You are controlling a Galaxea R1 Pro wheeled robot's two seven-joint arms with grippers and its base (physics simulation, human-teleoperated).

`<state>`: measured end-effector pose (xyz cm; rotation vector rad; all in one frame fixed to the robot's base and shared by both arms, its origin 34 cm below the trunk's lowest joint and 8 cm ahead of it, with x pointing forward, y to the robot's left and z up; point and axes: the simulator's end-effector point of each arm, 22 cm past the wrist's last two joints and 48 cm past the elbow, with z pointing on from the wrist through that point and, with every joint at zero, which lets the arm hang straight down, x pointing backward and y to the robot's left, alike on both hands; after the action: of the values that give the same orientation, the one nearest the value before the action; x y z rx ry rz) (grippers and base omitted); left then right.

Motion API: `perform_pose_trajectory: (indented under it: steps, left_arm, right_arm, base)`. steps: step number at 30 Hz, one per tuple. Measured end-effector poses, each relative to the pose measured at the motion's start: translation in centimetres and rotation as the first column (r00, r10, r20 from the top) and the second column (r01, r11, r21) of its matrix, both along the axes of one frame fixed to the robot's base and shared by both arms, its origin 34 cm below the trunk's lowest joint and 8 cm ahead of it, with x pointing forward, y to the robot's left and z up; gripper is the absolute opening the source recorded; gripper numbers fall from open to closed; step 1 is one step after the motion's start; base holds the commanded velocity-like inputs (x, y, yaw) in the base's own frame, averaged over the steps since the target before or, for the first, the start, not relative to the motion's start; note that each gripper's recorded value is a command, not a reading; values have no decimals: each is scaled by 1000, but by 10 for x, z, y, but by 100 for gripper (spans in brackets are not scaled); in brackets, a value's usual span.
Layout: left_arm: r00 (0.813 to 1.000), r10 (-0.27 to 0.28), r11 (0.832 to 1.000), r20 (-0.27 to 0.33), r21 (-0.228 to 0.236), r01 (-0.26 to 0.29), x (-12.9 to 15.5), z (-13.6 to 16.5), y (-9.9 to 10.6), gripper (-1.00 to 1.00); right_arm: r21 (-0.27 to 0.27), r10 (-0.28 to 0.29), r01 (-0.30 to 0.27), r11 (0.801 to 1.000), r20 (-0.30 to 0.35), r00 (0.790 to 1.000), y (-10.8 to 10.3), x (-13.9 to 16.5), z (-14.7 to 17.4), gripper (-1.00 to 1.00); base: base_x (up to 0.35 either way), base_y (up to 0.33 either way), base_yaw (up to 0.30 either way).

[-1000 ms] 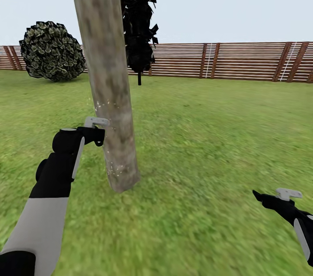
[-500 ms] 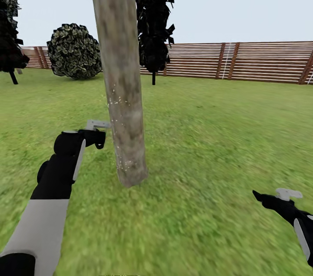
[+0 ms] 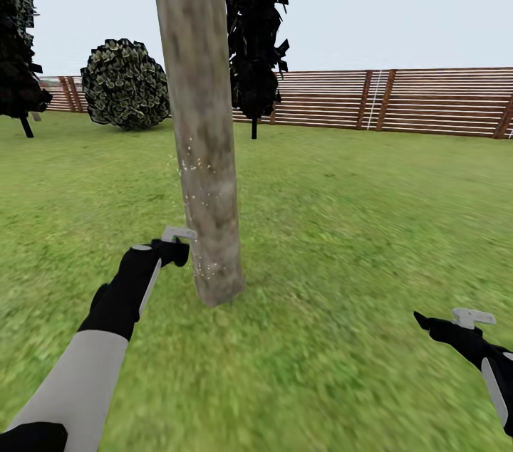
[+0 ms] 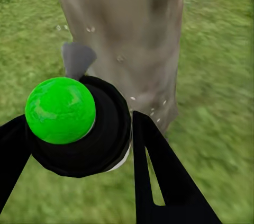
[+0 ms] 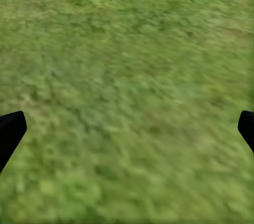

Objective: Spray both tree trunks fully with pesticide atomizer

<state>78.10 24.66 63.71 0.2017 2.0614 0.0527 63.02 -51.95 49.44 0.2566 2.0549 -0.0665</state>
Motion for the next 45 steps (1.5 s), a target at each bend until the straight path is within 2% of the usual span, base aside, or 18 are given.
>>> perform_pose_trajectory:
  steps: [5,13,18,31,40,45]
  left_arm:
    - [1000,-6,1000,-8,-9,6,-2,-5,-6,-100]
    - [1000,-9,1000,-28,-12,9,-5,-14,-9,-100]
    - [999,-9,1000,-43,-11,9,-7,-21,-9,-100]
    - [999,-11,1000,-48,-12,11,-7,-23,-12,-100]
    - [999,-11,1000,-48,-13,11,-7,-23,-12,-100]
    - [999,-12,1000,-48,-14,11,-7,-23,-12,-100]
  right_arm:
    - [0,0,0,1000,0,1000,0,0,0,100]
    - [0,0,0,1000,3,1000,0,0,2,100]
    - [-1,0,0,1000,5,1000,0,0,3,100]
    - [-1,0,0,1000,4,1000,0,0,3,100]
    - [-1,1,-1,1000,5,1000,0,0,3,100]
    - [-1,0,0,1000,6,1000,0,0,3,100]
  base:
    - [-85,0,105]
    - [-326,-36,235]
    - [-191,-216,91]
    - [49,-312,227]
    - [95,-120,54]
    - [142,-276,250]
